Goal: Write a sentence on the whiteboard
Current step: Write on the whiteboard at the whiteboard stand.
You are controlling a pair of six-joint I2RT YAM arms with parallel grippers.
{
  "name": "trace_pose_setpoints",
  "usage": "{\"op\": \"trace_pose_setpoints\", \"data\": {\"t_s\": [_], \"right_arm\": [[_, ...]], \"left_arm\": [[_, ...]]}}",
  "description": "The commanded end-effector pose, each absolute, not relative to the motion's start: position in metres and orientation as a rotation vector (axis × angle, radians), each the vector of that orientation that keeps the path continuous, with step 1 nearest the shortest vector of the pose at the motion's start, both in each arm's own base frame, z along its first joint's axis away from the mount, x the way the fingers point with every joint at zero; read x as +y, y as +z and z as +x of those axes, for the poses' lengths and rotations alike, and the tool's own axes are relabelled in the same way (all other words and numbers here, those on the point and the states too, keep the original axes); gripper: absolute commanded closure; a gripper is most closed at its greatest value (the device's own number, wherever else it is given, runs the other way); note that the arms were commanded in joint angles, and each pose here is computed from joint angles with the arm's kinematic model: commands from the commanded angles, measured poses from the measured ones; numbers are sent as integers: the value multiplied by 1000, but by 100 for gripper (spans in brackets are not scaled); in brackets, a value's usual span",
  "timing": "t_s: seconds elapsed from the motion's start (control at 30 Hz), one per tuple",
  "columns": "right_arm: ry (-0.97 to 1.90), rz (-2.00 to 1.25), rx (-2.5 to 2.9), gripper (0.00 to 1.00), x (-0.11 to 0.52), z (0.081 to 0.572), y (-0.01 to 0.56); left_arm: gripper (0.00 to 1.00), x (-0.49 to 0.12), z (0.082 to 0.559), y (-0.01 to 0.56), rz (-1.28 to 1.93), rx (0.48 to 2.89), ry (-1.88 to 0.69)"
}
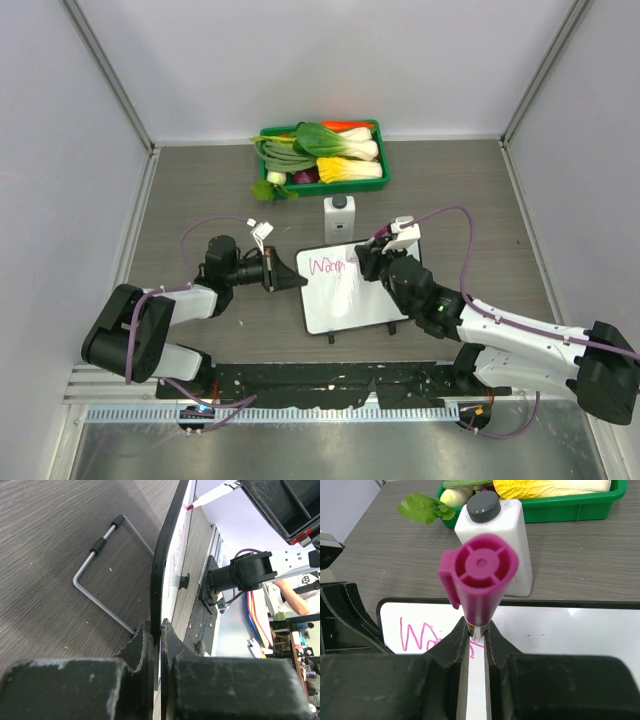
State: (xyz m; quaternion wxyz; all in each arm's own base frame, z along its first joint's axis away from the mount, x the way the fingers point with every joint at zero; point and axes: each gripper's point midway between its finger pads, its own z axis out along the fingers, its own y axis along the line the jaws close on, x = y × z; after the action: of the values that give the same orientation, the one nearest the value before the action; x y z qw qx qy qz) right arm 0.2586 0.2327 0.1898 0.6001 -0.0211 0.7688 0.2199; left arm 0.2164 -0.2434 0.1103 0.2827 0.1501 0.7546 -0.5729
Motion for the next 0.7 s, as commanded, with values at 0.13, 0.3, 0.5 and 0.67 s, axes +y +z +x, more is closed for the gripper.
{"op": "trace_pose_setpoints", "data": {"t_s": [0.13,0.3,0.5,0.67], "right_arm": [[516,-9,1785,99,227,257,187],[525,-12,1813,99,225,252,179],[536,-18,1844,99,223,246,167],[533,-19,1873,99,222,243,156]], "left_arm": [[100,-247,224,112,449,1987,-1490],[100,-247,222,112,453,1987,-1492],[100,-247,223,112,451,1987,-1490],[100,-247,223,112,451,1987,-1490]]}}
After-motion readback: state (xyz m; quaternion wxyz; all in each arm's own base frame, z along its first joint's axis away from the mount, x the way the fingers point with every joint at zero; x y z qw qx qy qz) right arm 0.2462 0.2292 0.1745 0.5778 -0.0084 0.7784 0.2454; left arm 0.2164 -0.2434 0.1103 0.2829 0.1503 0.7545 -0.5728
